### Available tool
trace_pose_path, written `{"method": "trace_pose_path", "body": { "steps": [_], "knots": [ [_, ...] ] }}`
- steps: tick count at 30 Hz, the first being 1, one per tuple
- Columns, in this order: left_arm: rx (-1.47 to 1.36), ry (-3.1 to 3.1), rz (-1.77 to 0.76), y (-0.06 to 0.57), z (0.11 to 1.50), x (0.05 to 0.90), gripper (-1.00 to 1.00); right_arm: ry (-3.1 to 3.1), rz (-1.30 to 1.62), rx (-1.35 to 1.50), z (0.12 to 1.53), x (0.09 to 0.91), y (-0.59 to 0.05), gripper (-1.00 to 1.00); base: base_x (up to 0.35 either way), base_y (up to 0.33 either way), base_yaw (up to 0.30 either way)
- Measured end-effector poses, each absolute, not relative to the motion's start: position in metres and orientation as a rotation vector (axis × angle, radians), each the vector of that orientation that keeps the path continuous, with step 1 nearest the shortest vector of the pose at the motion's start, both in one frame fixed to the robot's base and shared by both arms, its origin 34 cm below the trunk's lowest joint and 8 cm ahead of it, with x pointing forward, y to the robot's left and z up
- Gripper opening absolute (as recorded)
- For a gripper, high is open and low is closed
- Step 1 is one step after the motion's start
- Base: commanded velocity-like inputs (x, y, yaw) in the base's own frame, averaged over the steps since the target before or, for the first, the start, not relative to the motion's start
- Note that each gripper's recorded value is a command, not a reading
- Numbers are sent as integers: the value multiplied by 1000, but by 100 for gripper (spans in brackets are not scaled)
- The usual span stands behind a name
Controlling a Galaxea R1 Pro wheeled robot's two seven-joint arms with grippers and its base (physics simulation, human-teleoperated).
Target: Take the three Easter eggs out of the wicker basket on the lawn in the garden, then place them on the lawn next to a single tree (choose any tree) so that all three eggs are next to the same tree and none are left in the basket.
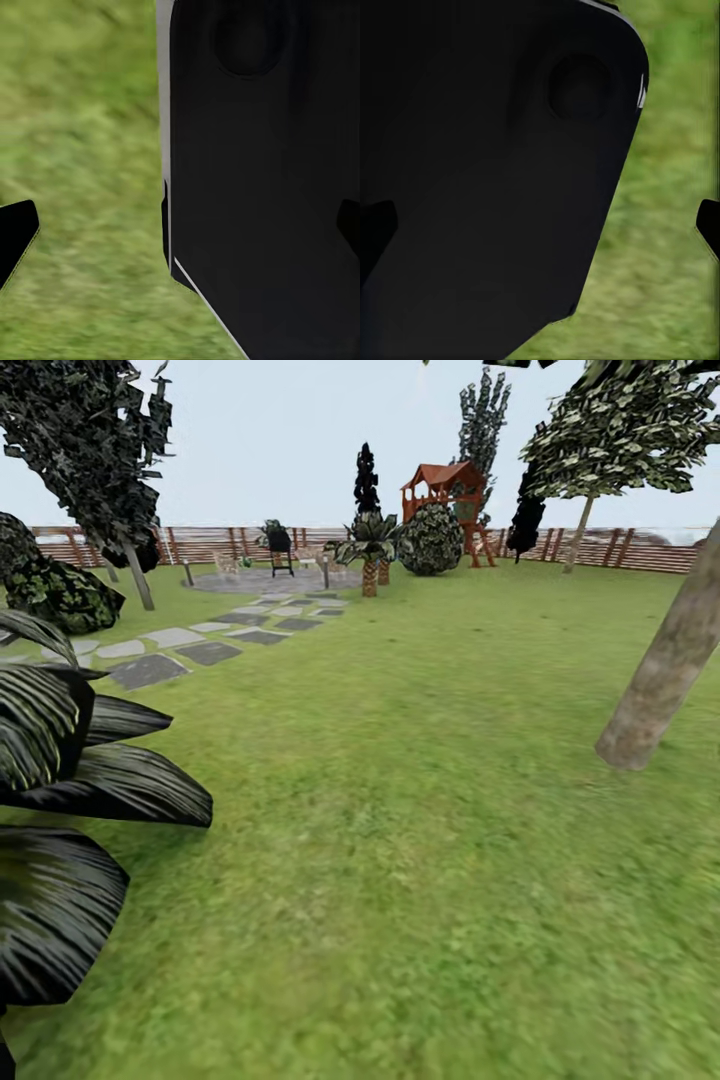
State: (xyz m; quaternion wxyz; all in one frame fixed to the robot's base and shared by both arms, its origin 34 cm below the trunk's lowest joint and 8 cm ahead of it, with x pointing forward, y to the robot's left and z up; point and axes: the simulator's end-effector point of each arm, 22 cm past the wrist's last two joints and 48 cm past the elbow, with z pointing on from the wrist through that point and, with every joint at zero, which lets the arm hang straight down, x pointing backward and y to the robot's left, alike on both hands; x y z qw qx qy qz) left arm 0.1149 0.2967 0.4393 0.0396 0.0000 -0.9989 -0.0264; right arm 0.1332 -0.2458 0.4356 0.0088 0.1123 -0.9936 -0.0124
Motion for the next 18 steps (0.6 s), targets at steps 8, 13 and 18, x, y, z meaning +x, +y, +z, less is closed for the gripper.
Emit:
{"method": "trace_pose_path", "body": {
  "steps": [8, 13, 18],
  "knots": [
    [0, -3066, -81, 297, 439, 117, 100, -3110, -39, 354, 436, 135, -245, 100, 331, 0, -29],
    [1, -3070, -81, 297, 439, 118, 100, -3114, -37, 354, 436, 137, -246, 100, 331, 0, -32],
    [1, -3070, -81, 297, 439, 118, 100, -3113, -34, 376, 436, 137, -249, 100, 331, 0, -4]
  ]
}}
